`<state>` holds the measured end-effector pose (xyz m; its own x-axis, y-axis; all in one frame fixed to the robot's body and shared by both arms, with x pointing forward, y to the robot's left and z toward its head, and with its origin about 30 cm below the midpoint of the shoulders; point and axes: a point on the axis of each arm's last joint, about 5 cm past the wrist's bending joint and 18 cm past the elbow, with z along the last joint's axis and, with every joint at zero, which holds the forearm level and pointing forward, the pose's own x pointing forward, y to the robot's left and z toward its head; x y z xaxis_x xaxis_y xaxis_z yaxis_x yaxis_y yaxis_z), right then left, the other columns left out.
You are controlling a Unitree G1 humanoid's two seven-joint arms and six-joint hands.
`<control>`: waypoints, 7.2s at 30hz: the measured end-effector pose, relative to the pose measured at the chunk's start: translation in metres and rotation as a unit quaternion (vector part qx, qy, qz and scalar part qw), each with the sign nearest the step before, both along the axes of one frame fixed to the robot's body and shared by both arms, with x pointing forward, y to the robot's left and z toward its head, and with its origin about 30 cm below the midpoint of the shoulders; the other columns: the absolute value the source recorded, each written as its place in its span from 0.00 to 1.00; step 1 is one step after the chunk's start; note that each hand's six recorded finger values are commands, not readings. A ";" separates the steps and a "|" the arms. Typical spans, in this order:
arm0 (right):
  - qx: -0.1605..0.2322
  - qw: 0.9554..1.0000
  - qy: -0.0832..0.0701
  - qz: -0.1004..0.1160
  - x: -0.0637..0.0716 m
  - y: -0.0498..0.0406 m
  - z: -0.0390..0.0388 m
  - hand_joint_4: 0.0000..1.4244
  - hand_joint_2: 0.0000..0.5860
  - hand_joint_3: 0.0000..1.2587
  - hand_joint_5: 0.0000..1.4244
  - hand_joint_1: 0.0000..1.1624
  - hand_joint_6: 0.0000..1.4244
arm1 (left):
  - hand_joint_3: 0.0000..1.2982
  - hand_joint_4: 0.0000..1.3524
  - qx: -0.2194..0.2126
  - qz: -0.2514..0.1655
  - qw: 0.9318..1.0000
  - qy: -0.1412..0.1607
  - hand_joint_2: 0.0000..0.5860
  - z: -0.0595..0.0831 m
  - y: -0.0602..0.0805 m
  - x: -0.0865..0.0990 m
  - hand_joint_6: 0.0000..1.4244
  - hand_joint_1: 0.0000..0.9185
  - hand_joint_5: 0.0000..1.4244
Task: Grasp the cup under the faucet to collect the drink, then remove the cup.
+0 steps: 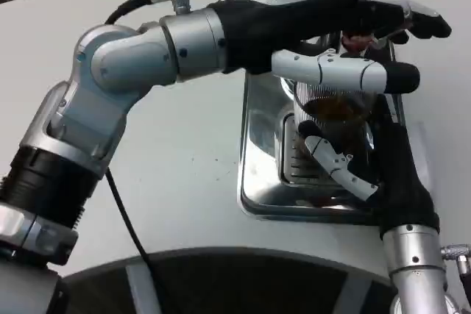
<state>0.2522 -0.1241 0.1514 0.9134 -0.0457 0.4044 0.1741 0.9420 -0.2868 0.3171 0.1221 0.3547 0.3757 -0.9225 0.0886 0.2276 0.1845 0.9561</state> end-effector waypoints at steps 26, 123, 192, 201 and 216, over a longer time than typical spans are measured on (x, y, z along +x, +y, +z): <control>0.011 1.000 -0.001 -0.021 0.010 0.0146 -0.0009 0.21 0.41 0.17 0.24 0.56 0.13 | 0.16 0.13 0.002 0.004 1.000 -0.001 0.24 0.000 0.002 0.000 0.17 0.00 0.14; 0.045 0.996 -0.049 -0.065 -0.016 0.0003 -0.0167 0.63 0.35 0.59 0.77 0.65 0.76 | 0.19 0.26 -0.236 0.233 0.940 0.083 0.24 -0.109 0.121 -0.068 0.31 0.00 0.29; 0.047 0.993 -0.110 -0.023 -0.101 -0.0100 0.0072 0.76 0.24 0.75 0.95 0.79 1.00 | 0.12 0.12 -0.092 0.267 0.958 0.058 0.22 -0.112 0.110 -0.090 0.18 0.00 0.14; 0.049 0.991 -0.122 0.001 -0.102 -0.0036 0.0100 0.77 0.24 0.75 0.95 0.79 1.00 | 0.08 0.07 -0.065 0.262 0.960 0.071 0.21 -0.112 0.106 -0.096 0.16 0.00 0.11; 0.056 0.988 -0.136 0.036 -0.099 0.0066 0.0154 0.77 0.24 0.76 0.96 0.79 1.00 | 0.03 0.00 -0.022 0.249 0.967 0.057 0.17 -0.103 0.100 -0.129 0.11 0.00 0.02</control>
<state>0.1532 -0.1176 0.1668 0.7735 -0.0432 0.6323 0.1629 0.9777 -0.1325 0.1883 0.2217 0.2520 0.7815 -0.6214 0.0557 0.2033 0.3380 0.9189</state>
